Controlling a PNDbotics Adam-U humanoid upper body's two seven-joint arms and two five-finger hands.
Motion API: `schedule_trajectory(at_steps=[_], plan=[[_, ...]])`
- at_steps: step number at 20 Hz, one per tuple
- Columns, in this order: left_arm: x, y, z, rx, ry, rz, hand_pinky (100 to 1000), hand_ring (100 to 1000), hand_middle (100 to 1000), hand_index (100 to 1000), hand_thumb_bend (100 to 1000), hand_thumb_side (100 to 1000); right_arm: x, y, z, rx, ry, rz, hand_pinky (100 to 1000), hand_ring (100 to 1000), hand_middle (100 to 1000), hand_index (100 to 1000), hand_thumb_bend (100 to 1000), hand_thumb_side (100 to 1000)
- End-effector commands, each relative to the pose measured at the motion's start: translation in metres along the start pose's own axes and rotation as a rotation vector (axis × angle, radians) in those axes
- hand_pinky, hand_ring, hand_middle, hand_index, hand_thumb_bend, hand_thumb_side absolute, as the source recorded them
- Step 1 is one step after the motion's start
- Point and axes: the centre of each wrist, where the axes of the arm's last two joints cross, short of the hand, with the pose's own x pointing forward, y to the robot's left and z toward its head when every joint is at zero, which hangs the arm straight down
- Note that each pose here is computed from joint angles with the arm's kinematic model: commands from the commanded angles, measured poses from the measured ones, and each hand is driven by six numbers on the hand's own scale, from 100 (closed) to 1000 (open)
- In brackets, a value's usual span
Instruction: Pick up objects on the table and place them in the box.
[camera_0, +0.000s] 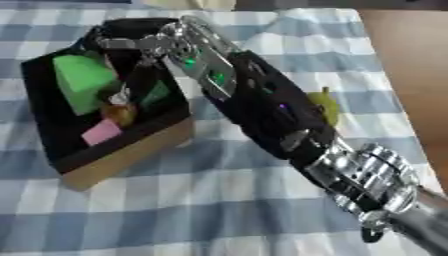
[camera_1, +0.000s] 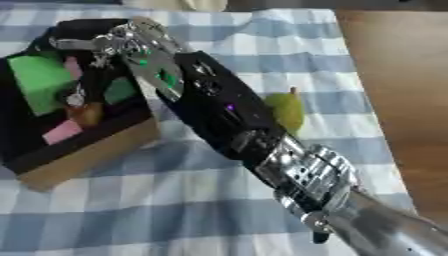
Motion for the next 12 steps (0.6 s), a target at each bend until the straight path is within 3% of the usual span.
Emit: schedule_trajectory(at_steps=[1, 5, 12], plan=[[0.0059, -0.0015, -0.0056, -0.006, -0.023, 0.017, 787, 782, 698, 806, 415, 696, 0.0015, -0.0033, -0.0045, 0.003, -0.025, 0.019, 896, 885, 746, 893, 100, 445], [0.0057, -0.0014, -0.0050, -0.007, -0.015, 0.018, 787, 783, 699, 806, 415, 698, -0.0016, -0.0022, -0.0048, 0.025, -0.017, 0.043, 928, 935, 822, 939, 100, 556], [0.0053, -0.0013, -0.0038, -0.009, -0.004, 0.018, 786, 784, 699, 806, 413, 701, -0.0067, -0.0031, -0.0029, 0.025, 0.004, 0.075, 932, 936, 825, 964, 100, 485]])
